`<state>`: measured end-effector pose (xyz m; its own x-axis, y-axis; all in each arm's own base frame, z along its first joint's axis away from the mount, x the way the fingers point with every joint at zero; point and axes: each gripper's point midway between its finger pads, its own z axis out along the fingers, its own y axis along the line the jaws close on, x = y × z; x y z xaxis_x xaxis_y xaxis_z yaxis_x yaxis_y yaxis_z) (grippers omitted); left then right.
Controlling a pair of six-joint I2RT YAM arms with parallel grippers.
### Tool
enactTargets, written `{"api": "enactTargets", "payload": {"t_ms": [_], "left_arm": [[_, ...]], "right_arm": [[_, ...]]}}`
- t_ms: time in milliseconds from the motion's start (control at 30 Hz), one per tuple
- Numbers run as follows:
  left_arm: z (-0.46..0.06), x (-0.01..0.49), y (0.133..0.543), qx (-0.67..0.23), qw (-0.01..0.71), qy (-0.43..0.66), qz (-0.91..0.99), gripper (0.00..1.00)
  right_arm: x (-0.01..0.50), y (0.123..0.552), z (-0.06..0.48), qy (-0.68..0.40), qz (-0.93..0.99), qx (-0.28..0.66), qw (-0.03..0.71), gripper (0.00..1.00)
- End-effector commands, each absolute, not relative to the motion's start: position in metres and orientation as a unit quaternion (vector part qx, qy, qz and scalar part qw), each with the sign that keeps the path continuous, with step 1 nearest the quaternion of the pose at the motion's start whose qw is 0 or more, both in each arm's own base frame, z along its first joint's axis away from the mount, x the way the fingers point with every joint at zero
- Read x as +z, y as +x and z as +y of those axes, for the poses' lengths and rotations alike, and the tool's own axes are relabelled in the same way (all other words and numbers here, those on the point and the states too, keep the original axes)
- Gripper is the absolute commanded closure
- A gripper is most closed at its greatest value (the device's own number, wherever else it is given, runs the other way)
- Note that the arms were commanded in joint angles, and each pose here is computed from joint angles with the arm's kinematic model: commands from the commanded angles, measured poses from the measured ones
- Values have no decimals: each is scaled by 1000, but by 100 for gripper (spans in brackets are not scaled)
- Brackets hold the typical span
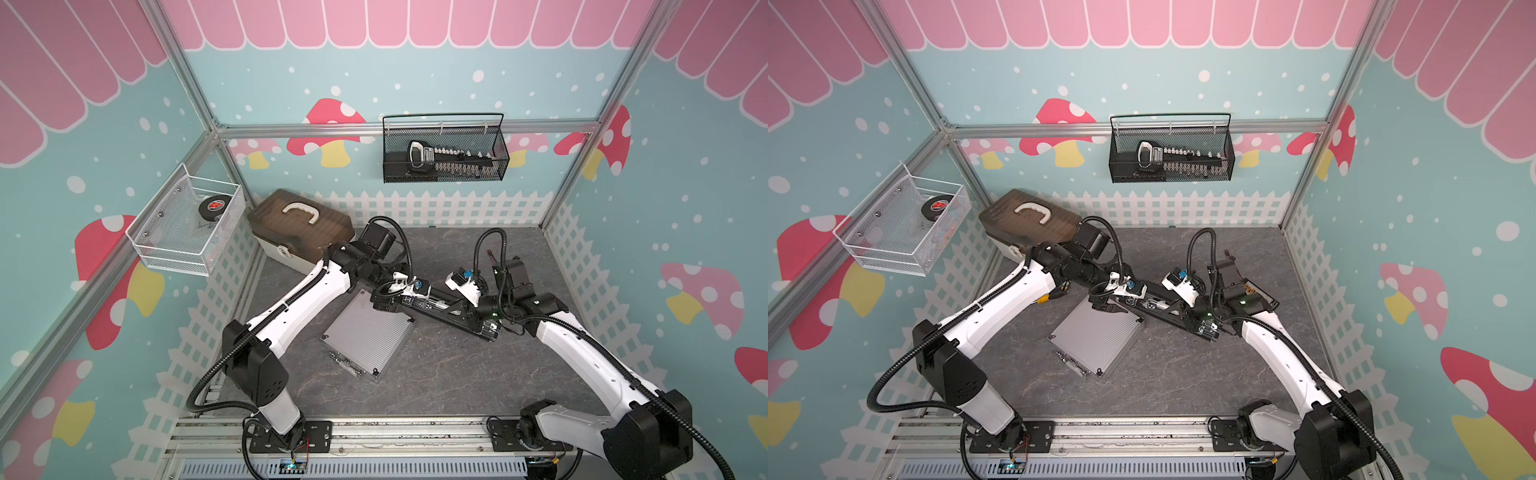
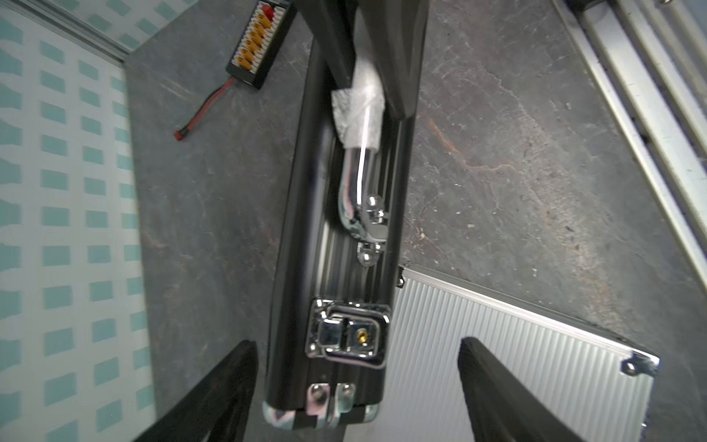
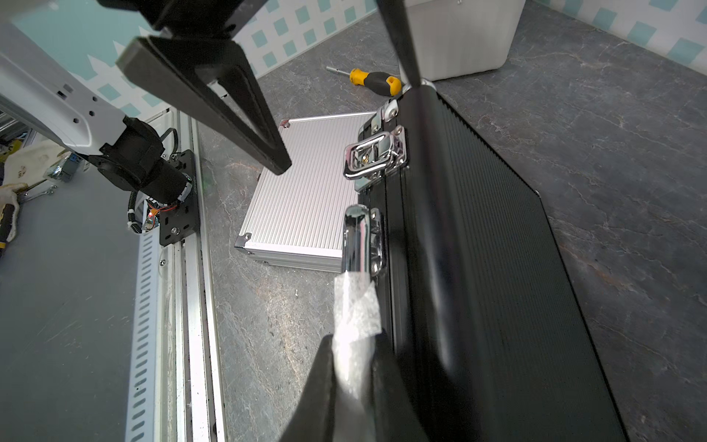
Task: Open the poker set cases
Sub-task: Open the fastener on the poker set case.
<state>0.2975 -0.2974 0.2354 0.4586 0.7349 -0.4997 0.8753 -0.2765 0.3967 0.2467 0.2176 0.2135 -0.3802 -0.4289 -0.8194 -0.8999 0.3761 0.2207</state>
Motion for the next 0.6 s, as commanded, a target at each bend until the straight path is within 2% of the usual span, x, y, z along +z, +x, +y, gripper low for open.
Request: {"api": "enactTargets", "payload": {"t_ms": [0,367,567], "left_arm": [[-312,234,310,-73,350,791,496,16],[-313,206,311,-70,304,805,504,19],[-300,185,318,-38,271,808,522,22]], "right_arm": [[225,243,226,-460,729,359,358,100],[225,242,225,-460,730,356,359,100],[225,242,226,-460,729,357,359,100]]}}
